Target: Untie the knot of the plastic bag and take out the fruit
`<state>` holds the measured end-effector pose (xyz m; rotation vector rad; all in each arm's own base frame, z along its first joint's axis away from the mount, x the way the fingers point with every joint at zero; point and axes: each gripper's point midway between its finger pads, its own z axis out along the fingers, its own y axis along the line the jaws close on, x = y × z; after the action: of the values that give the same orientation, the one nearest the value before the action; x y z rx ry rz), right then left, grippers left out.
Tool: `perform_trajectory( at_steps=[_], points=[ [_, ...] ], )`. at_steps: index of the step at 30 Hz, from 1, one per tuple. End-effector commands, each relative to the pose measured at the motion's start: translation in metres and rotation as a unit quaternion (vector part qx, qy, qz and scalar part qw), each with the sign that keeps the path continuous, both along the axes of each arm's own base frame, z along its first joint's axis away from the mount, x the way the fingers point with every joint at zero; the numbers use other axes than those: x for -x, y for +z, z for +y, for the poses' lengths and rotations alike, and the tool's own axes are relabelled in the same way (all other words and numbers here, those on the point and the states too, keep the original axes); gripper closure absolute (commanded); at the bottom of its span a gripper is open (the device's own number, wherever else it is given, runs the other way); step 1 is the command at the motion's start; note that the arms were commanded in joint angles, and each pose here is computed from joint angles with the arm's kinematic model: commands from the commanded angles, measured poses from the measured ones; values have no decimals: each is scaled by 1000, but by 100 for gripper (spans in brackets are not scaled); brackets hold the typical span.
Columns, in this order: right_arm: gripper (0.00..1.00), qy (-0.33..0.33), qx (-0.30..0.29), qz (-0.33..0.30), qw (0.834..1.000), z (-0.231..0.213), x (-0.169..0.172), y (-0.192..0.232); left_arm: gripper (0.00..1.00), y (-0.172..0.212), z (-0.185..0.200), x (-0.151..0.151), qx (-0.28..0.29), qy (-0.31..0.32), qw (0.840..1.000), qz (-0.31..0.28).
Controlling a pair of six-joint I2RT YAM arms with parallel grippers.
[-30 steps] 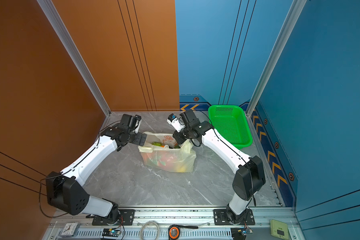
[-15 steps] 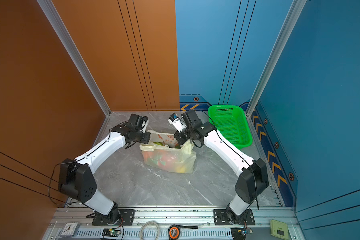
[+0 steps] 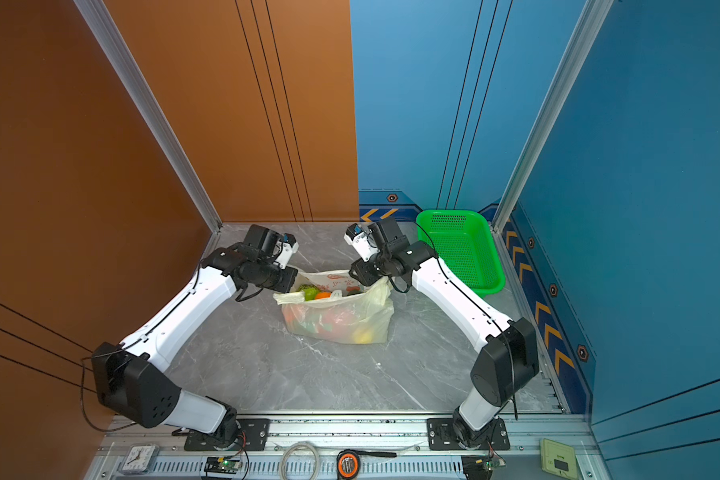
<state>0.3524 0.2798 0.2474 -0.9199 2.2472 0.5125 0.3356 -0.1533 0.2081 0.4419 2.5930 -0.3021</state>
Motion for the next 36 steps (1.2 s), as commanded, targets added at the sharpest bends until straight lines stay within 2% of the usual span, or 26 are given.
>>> perform_trajectory(
  at_steps=[1,3,9,13,18,25,30,36],
  points=[
    [31,-1,-12,24,1000,-1,25,21,100,14,-18,25,39,-22,999,27],
    [24,3,-24,27,999,1,40,33,100,15,-20,29,47,-21,998,30],
    [23,15,-73,69,995,18,71,45,100,24,-18,33,60,-6,998,23],
    [24,11,-87,86,992,35,68,25,100,27,-19,34,65,-3,998,22],
    [25,33,-78,102,991,64,65,3,100,25,-19,34,69,1,997,23],
    [27,20,-1,112,994,58,77,-54,100,26,-17,31,87,24,996,18],
    [27,19,47,122,991,38,121,-93,100,25,-15,28,93,41,995,19],
    [26,41,99,163,981,18,171,-142,100,31,-15,22,113,65,991,8]
  ],
)
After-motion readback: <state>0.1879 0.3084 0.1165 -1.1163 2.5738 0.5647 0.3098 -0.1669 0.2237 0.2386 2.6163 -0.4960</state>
